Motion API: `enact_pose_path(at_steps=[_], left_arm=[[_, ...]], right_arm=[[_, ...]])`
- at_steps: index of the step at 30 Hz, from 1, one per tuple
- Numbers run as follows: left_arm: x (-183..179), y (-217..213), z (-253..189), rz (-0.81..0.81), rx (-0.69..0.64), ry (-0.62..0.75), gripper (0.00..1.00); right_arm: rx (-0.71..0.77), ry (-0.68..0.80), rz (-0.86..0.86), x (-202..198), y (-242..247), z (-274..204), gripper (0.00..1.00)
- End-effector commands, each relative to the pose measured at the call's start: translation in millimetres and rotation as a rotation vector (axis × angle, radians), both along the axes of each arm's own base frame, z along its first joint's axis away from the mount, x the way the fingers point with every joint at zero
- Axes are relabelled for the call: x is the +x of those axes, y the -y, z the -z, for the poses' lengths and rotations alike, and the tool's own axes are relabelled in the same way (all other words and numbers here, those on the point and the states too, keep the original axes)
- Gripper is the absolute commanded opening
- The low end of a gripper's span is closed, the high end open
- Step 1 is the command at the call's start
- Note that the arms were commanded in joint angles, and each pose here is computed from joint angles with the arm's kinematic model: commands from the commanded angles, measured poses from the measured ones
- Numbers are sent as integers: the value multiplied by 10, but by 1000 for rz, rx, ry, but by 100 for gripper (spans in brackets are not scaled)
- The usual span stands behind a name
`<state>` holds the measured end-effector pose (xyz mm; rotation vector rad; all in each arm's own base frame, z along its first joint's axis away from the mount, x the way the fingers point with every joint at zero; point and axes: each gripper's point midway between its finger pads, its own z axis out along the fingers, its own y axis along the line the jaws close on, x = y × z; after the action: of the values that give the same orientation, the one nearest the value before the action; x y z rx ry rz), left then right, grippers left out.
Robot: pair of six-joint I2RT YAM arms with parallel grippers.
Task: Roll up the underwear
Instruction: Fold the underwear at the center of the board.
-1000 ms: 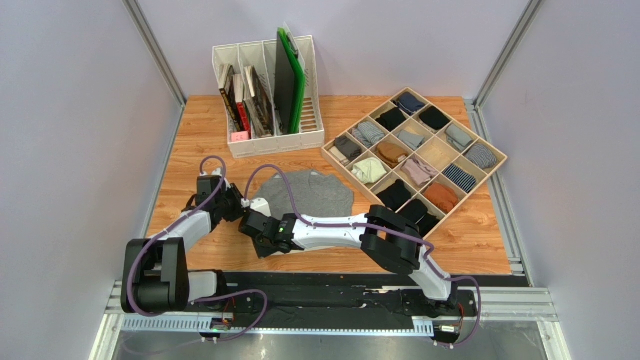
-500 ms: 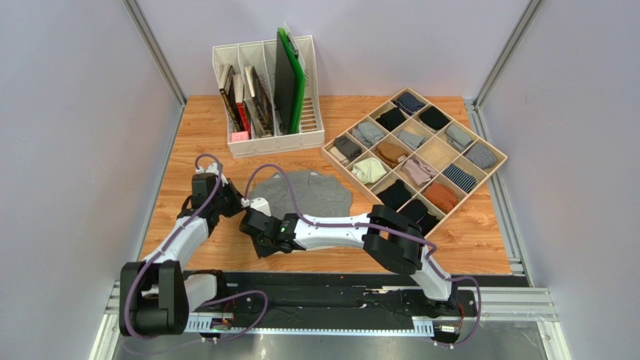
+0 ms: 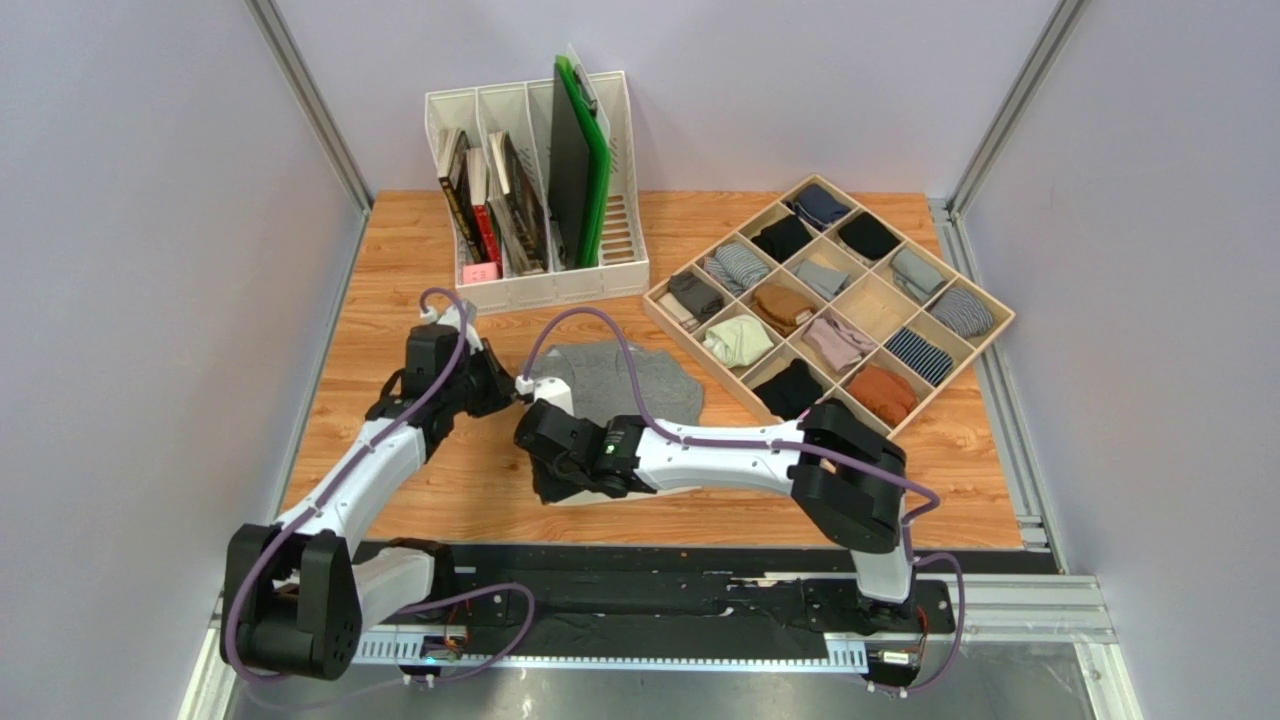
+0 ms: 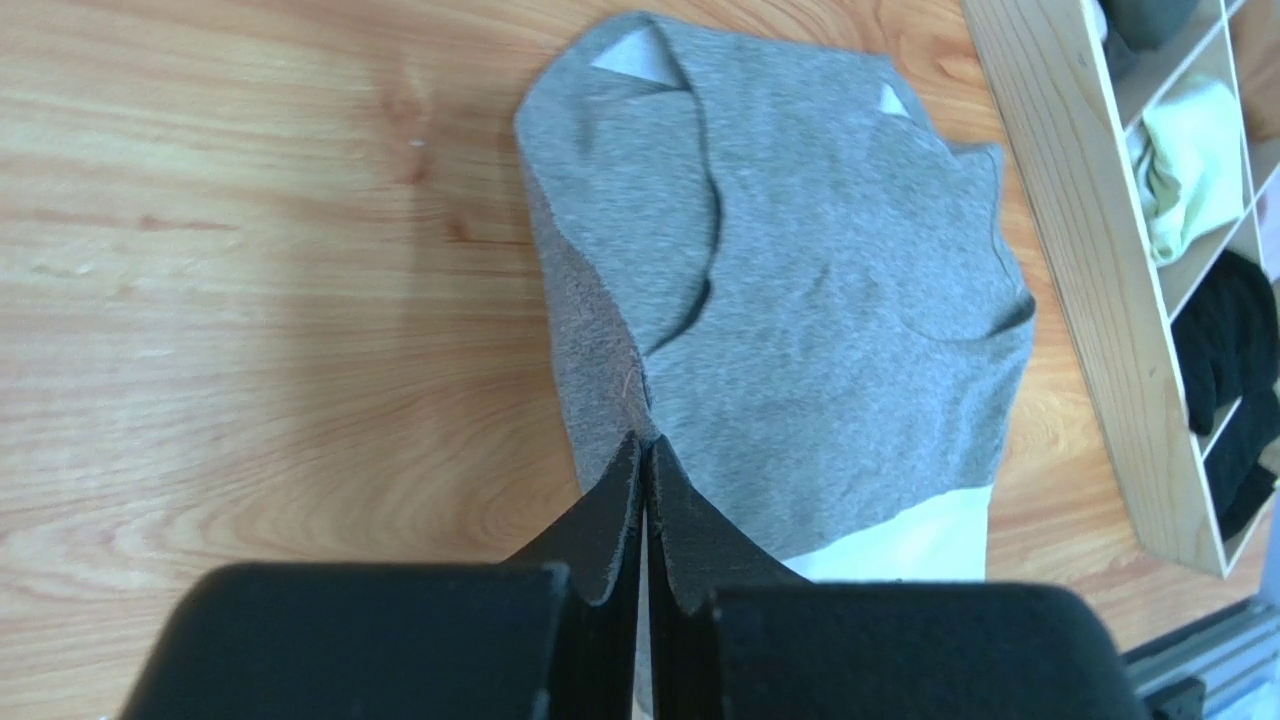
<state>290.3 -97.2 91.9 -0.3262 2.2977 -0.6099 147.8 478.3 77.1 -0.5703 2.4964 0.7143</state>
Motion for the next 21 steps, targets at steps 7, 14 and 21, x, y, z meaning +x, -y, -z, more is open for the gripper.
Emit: enact_pose_path(at_steps=[7, 14, 21], left_arm=[[271, 477, -311, 137, 81, 44, 0], [322, 1053, -377, 244, 120, 50, 0], [380, 1553, -334, 325, 170, 39, 0]], right_arm=[[53, -15, 125, 168, 452, -180, 0], [38, -13, 205, 226, 863, -180, 0], [-15, -22, 301, 283, 1318, -69, 0]])
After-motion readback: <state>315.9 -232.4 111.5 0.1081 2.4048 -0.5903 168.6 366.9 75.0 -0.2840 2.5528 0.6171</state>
